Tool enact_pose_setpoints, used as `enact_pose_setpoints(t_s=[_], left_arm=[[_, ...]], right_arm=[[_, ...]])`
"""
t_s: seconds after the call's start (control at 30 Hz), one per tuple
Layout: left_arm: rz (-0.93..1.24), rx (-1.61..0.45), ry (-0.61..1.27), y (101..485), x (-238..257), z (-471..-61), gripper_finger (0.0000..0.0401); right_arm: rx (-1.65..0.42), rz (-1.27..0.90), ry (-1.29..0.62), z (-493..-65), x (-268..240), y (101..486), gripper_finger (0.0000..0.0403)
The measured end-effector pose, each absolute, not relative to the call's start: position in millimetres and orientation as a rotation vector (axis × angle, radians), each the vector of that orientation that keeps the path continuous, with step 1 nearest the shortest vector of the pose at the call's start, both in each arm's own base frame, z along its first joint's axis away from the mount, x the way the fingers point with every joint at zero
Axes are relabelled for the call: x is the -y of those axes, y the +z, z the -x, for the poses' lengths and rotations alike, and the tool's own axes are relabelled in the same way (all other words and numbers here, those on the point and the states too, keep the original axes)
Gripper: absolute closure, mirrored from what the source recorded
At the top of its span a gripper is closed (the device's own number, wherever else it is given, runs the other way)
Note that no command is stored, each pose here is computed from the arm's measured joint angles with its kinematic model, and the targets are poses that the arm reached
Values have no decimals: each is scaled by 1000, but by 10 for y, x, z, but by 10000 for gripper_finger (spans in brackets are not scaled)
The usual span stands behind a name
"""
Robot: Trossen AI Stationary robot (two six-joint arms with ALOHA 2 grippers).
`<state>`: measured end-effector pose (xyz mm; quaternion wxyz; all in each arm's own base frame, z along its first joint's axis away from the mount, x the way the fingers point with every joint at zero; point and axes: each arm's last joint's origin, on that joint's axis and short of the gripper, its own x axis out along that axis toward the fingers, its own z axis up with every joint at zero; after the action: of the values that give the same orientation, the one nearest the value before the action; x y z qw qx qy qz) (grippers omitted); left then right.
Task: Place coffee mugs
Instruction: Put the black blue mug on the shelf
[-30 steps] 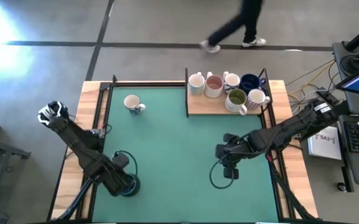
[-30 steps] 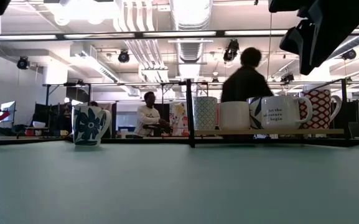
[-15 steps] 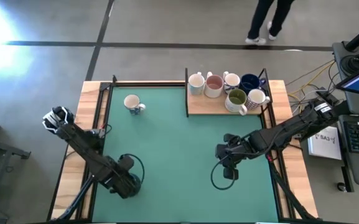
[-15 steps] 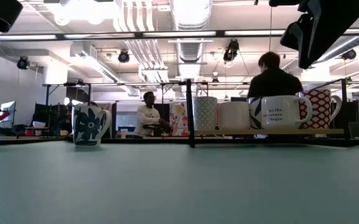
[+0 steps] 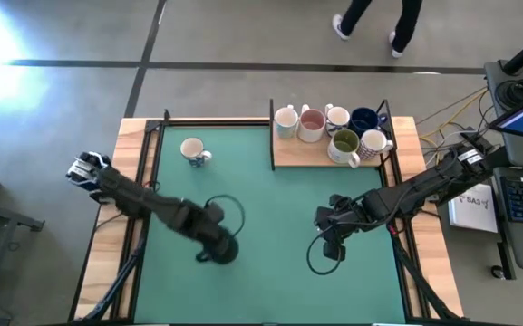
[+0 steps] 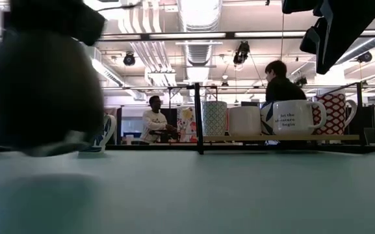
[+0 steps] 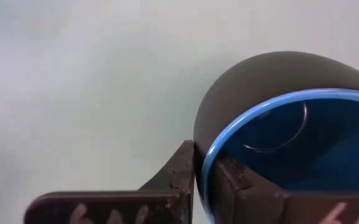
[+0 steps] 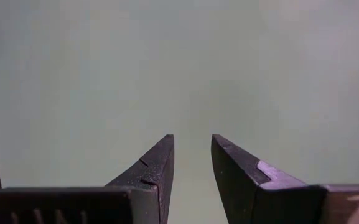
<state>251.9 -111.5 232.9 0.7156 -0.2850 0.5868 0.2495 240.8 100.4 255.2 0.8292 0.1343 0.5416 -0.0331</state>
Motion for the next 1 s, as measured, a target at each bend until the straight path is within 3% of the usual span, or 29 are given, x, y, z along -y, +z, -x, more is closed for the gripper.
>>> enact_pose_setpoints(t_s=[0.37,0.73,1.0], left_arm=[[410,-1166,555,2534,466,-3076,391],[199,-1281,437,2278,287,-3617,391],[161,-1273,433,2296,155,-3766,369]], right_arm=[[-1097,-347,-76,-2455,-1024,2576,307],[-901,14,200,-2601,-1070,2672,307],[-799,98,228,-2723,-988,2716,307]])
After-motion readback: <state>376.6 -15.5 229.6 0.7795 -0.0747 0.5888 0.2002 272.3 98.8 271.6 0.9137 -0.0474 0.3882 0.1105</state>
